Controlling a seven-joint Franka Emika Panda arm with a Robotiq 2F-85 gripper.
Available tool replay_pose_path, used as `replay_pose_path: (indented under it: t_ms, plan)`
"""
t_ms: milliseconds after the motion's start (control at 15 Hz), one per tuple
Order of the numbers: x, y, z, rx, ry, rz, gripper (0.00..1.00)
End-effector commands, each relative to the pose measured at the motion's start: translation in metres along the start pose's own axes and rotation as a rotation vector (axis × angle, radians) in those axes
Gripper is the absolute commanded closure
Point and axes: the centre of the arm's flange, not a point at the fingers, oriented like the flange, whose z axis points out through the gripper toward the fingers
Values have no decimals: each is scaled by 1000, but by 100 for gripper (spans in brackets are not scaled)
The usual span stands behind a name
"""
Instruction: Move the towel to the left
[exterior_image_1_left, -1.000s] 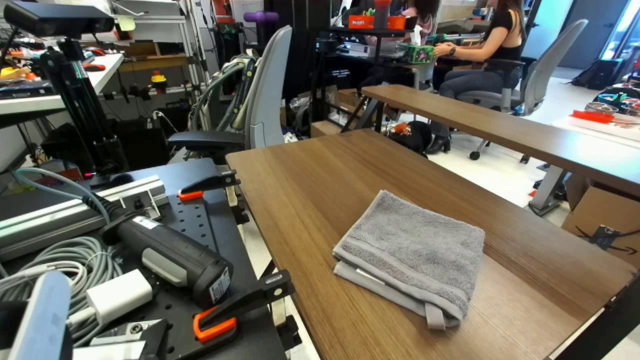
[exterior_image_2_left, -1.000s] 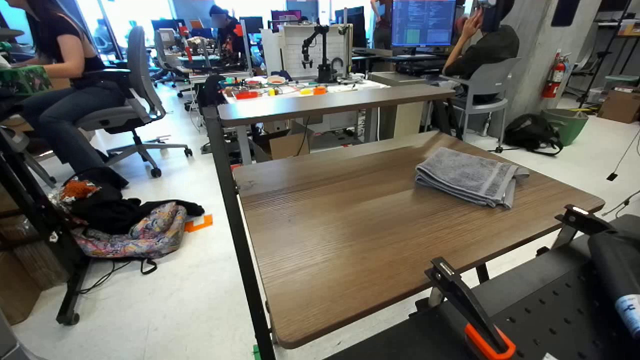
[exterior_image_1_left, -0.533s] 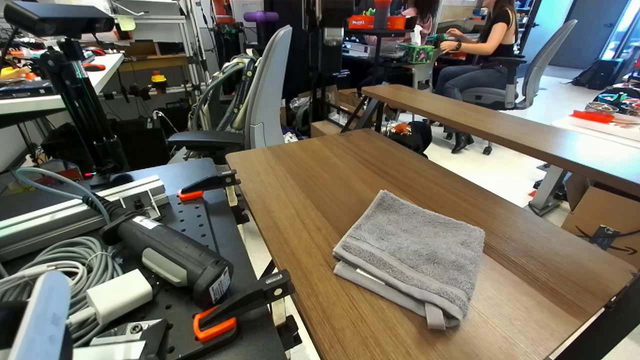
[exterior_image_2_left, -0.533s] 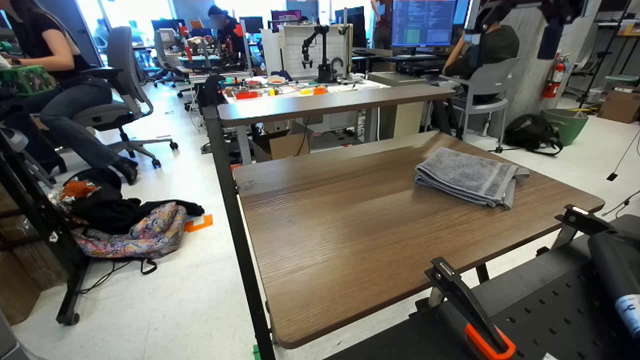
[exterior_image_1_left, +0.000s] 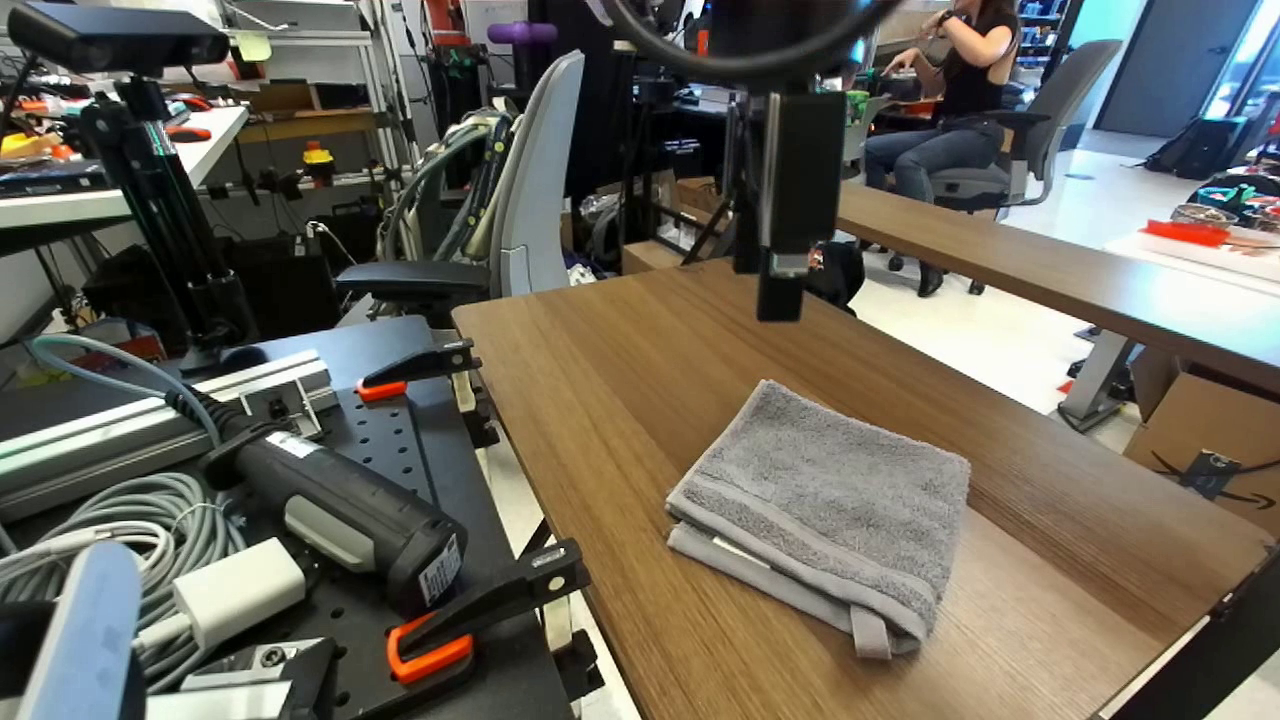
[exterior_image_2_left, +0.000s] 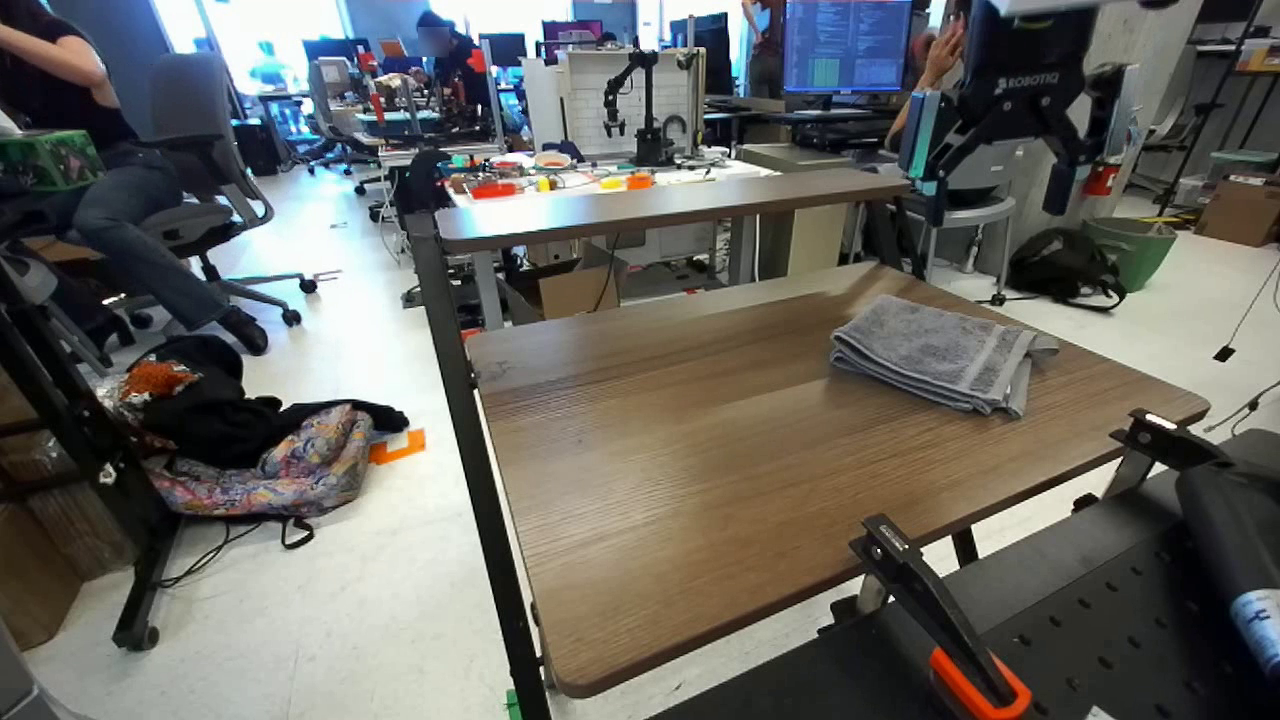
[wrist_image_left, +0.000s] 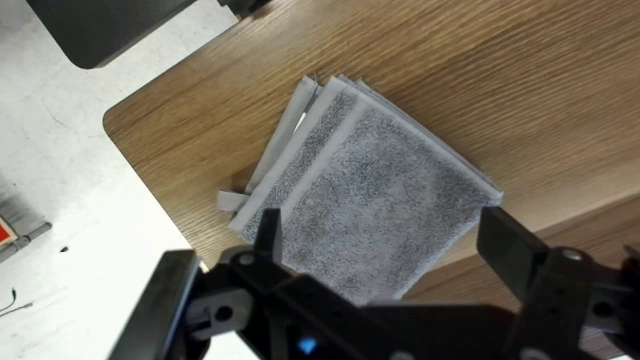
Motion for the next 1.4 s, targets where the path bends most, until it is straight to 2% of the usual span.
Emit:
replay_pose_path:
  t_ms: [0, 333, 667, 933, 1333]
  plan:
    - [39, 12, 40, 8, 22, 85, 0]
    - [66, 31, 96, 14, 24, 151, 0]
    - [67, 30, 138, 5, -29, 193, 0]
    - [64, 10, 160, 15, -55, 203, 0]
    - [43, -53, 186, 20, 28, 159, 0]
